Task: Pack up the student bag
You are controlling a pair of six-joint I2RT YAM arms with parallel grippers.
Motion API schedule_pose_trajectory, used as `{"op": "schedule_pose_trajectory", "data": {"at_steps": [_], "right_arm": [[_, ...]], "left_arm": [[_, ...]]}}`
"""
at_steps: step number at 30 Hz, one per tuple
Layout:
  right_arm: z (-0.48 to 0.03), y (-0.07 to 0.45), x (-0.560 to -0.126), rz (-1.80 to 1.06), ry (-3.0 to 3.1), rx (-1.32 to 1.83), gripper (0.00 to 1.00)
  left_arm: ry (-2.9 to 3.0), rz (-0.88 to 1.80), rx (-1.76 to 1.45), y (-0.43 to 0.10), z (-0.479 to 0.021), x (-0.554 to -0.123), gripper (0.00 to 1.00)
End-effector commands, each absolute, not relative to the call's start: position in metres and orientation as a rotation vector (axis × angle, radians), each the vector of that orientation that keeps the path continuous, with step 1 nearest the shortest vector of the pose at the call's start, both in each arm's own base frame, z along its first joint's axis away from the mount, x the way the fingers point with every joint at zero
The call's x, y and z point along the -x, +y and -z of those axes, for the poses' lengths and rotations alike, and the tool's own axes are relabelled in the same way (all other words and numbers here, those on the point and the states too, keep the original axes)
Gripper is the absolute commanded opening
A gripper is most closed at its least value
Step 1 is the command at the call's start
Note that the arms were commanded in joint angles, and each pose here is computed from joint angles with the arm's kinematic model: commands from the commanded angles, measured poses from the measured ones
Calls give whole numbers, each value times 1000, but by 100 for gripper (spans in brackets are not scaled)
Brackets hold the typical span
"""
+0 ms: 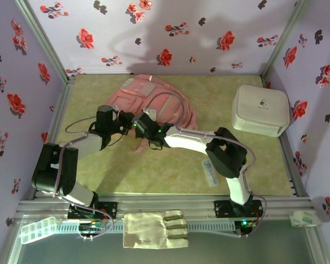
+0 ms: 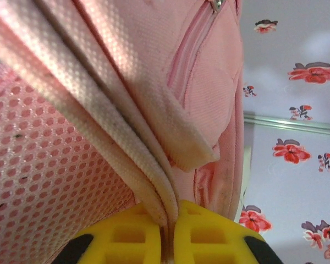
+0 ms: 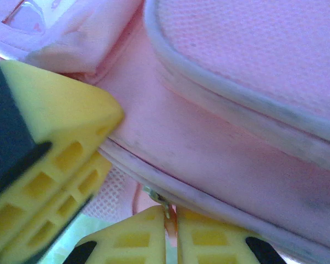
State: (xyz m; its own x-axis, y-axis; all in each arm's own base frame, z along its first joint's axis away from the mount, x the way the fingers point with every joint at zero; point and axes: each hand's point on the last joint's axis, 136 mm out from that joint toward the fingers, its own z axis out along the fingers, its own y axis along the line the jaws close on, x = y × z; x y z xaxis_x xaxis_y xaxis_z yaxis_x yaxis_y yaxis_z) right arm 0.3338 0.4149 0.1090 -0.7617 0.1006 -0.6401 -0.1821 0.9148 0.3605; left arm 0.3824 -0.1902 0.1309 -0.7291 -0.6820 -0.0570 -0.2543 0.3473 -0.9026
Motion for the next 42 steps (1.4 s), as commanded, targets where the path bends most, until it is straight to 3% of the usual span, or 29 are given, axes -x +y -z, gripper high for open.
{"op": "schedule_pose_trajectory", "data": {"at_steps": [1, 9, 16, 29, 42], "right_arm": [[-114, 372, -334, -424, 2369, -2, 11], [-95, 316, -315, -279, 2398, -68, 12], [-91, 338, -319, -314, 2439, 40, 22], [-79, 352, -327, -308, 2469, 92, 31], [-97, 366, -339, -326, 2385, 186, 27]], "left_arm": [[2135, 1440, 651, -203, -166, -390, 1], [2154, 1410, 662, -195, -155, -390, 0], [2143, 1422, 663, -196, -158, -392, 0], [2149, 1423, 651, -197, -157, -389, 1], [2153, 1427, 646, -197, -157, -389, 1]]}}
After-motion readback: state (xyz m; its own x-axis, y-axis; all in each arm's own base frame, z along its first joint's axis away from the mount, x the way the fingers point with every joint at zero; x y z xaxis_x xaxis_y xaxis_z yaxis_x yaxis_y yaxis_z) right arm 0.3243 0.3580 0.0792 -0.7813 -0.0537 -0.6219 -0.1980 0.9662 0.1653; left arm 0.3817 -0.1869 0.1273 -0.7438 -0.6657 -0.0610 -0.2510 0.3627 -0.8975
